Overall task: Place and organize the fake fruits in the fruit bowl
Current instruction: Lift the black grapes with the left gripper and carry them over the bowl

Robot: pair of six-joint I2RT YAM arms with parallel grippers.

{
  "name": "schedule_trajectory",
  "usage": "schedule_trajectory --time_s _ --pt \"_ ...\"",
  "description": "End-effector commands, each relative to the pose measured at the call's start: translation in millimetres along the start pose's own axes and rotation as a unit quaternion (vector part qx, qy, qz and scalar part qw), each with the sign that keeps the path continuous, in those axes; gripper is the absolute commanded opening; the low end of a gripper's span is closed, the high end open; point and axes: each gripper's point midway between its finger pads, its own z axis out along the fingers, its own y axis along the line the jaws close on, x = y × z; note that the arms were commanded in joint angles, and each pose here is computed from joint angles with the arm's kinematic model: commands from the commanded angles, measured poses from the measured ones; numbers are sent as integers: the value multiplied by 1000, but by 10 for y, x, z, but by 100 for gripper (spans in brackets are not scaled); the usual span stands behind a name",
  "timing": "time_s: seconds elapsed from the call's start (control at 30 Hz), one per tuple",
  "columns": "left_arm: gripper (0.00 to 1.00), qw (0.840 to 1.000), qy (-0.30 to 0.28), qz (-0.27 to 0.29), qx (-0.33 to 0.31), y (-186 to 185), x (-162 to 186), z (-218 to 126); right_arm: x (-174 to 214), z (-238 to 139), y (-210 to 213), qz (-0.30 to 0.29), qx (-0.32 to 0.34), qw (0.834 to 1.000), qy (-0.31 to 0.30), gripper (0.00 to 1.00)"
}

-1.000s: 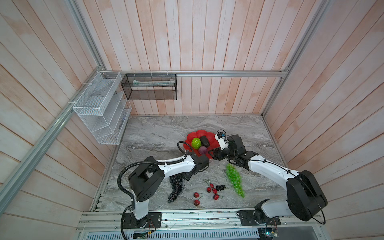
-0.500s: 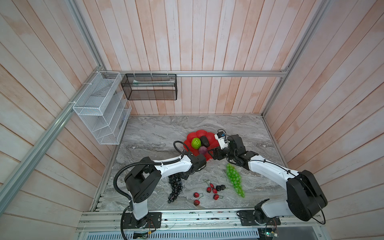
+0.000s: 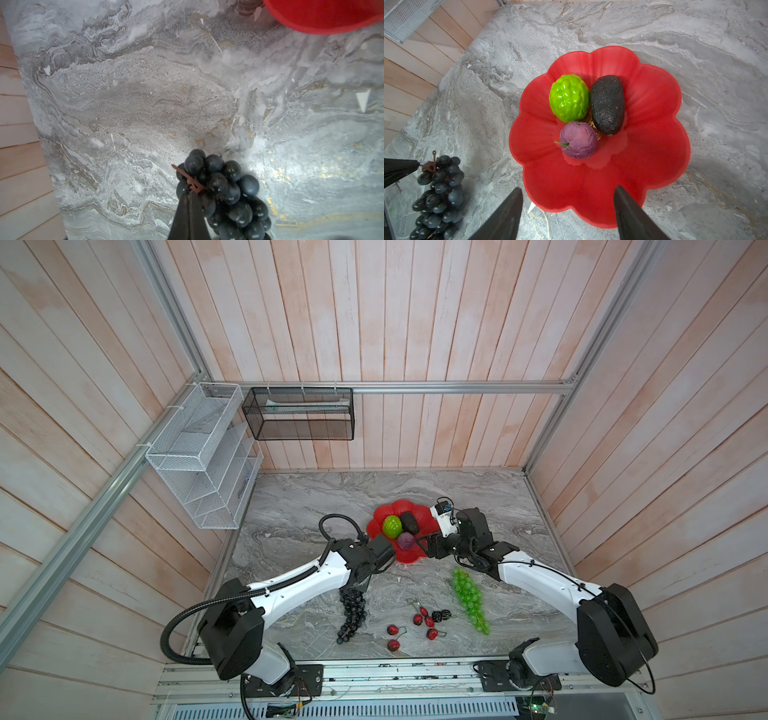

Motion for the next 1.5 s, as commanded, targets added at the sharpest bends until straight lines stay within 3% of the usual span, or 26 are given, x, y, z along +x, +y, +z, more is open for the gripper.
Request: schedule_trajectory --time_s 0.0,0.1,0.4,0.83,1.2,1.47 --pt "0 997 -24 -44 65 -80 -64 -137 -201 -107 52 3 -4 1000 -22 69" --pt "0 986 -59 -61 142 -191 -181 -385 -259 -156 69 3 -2 1000 -28 69" --pt "0 950 -116 -84 277 -313 -495 -1107 -398 -318 105 -2 1 998 -61 69" --pt "0 880 -204 -40 426 -807 -1599 -1887 -497 -542 -53 12 12 995 -95 67" --pt "0 853 -220 -7 473 -1246 -2283 -1794 -407 -618 -271 30 23 995 -94 66" --pt "0 850 -209 -5 484 -1424 -2489 -1545 -366 -754 -336 27 44 994 -97 66"
